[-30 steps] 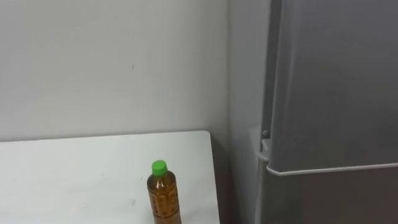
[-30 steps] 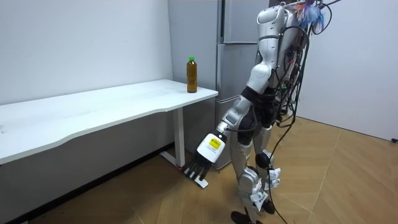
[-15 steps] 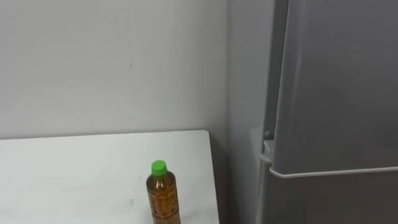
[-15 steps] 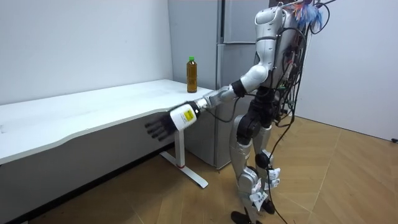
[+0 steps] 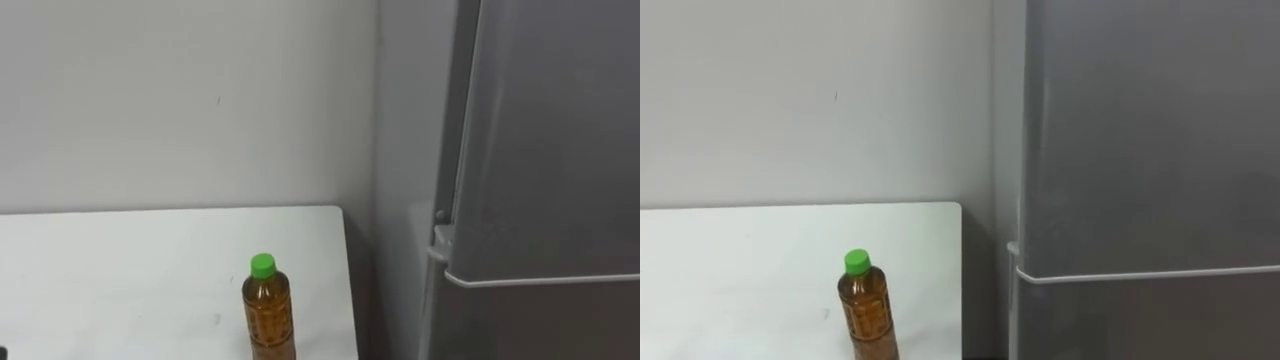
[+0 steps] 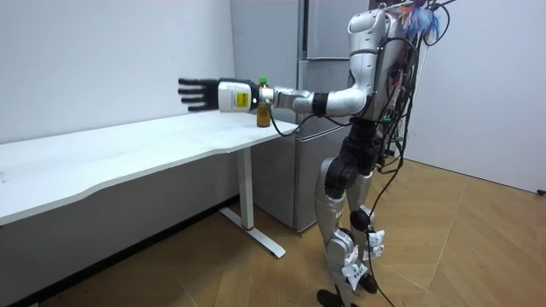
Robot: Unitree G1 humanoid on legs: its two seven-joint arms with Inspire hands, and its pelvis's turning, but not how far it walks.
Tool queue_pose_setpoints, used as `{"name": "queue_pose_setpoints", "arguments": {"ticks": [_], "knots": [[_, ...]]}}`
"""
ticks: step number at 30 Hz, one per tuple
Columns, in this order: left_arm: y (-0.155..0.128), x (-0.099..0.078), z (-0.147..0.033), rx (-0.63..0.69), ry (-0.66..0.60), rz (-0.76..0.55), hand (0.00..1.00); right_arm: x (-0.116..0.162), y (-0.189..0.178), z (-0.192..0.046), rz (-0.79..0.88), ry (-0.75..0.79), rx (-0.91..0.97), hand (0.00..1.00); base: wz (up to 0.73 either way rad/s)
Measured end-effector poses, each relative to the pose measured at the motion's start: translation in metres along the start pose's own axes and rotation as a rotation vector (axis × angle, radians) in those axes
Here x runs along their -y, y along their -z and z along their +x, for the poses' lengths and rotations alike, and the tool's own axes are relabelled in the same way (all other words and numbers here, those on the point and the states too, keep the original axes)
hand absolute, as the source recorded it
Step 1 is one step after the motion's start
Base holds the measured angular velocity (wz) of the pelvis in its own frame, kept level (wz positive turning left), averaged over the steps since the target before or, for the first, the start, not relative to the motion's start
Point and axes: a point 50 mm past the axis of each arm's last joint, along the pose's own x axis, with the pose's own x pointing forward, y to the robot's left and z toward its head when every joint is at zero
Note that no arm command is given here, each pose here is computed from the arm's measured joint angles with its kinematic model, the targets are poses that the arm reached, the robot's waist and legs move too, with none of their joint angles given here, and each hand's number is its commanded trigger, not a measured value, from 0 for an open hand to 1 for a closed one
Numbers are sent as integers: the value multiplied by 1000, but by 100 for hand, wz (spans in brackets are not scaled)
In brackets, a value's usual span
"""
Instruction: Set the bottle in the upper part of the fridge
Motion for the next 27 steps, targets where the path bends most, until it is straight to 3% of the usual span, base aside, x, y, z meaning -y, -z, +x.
{"name": "queue_pose_setpoints", "arguments": {"ticks": [13,17,27], "knots": [[-41,69,-14,127,398,-137,0,-9,-9,4,-5,-24,11,0,5],[-61,91,-27,198,583,-196,0,-8,-10,4,-2,-28,9,0,-5],[-71,132,-53,220,935,-249,0,-12,-14,6,1,-45,5,0,-2]]}}
